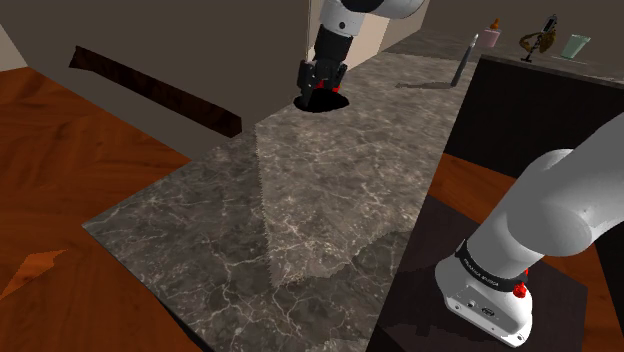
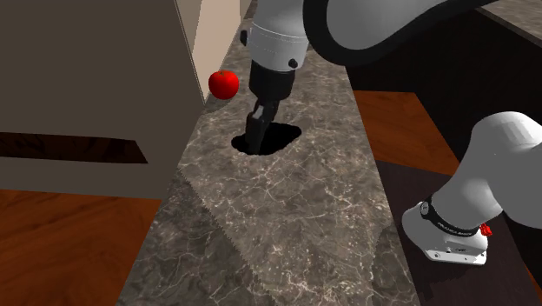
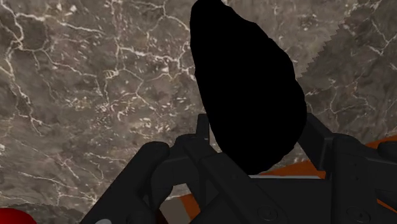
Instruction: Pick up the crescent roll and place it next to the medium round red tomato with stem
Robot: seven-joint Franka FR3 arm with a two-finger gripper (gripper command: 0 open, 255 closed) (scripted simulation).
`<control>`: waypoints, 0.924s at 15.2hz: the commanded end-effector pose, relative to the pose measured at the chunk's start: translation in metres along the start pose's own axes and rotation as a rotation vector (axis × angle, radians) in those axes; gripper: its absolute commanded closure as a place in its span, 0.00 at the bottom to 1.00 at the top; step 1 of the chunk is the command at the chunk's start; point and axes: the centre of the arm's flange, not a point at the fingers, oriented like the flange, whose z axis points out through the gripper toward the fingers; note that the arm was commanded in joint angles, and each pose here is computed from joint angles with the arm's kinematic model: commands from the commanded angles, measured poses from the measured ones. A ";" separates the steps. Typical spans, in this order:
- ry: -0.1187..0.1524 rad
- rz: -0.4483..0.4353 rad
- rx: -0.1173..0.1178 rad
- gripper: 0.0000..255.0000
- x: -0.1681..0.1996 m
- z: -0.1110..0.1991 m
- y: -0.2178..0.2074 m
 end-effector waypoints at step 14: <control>0.000 -0.002 0.000 1.00 0.080 -0.019 0.178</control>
